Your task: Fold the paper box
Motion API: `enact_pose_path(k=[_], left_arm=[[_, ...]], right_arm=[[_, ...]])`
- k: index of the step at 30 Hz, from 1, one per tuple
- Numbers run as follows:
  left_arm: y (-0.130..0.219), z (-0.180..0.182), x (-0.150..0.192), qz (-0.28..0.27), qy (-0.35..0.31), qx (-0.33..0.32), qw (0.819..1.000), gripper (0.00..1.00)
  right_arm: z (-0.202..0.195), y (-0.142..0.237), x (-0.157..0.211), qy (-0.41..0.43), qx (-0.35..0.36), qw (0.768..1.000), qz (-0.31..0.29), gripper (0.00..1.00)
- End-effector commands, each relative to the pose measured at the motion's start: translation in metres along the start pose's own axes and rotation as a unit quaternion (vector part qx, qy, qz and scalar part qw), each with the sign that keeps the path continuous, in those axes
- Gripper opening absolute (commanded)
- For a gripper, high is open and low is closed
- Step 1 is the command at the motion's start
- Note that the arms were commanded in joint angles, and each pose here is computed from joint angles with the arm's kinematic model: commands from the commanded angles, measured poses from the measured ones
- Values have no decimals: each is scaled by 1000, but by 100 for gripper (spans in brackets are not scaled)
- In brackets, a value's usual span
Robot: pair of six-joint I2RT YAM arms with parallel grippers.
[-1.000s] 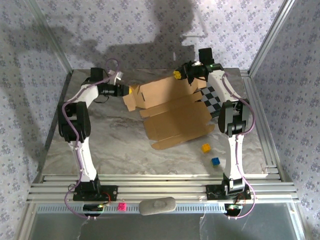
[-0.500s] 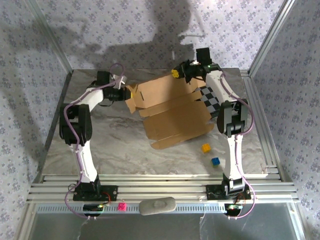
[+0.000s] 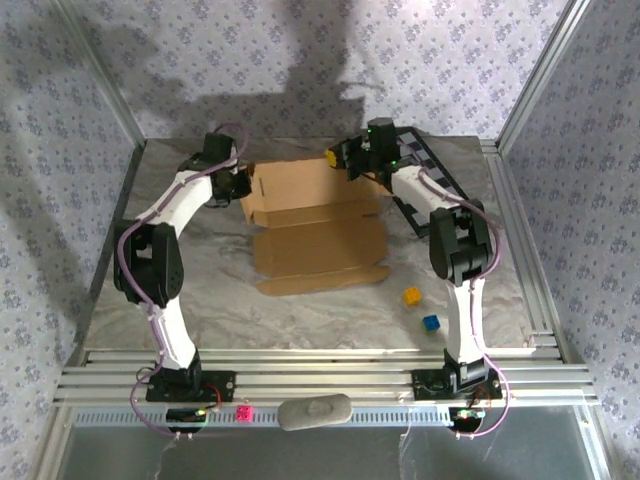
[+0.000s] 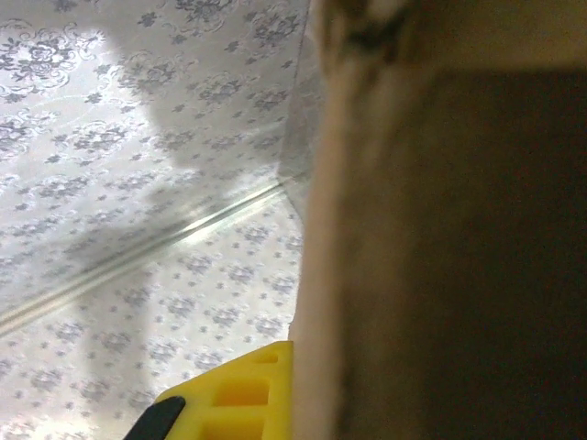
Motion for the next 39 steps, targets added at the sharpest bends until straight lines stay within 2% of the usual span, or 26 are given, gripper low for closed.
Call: enact_pose_path(k=[1,5,7,16,22,32,39], left_arm=[[30,23,-15,-38,51,-58,996,0],[30,27,-23,-52,86,-66,993,0],[26,30,-25,-60,100,-66,991,3],[1,28,-15,-71,144,-11,987,29],[-7,26,0,-58,148,7,987,30],[-22,15,8,-47,174,69,981,30],[-17,1,6,-49,191,115,974,32]], right_arm=[[40,-4,11,-14,-125,991,-47,0],[44,-19,26,-3,-160,986,-46,0],[42,-22,27,1,-176,983,-47,0],[30,-28,44,56,-179,982,23,0],[7,-28,37,89,-170,979,70,0],[-30,-37,26,106,-108,985,85,0],[-64,-39,18,107,-49,989,86,0]])
Point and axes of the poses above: each hand's point on the last joint's axis, 136 mm out from that joint toward the fingers, its own y axis back along the fingers, its own z axis along the line the jaws close on, x = y × z, the point moved 1 cm from there along y, back along the fingers, and after that the axes turned 13 degrees about -y, right-handed, at the moved point
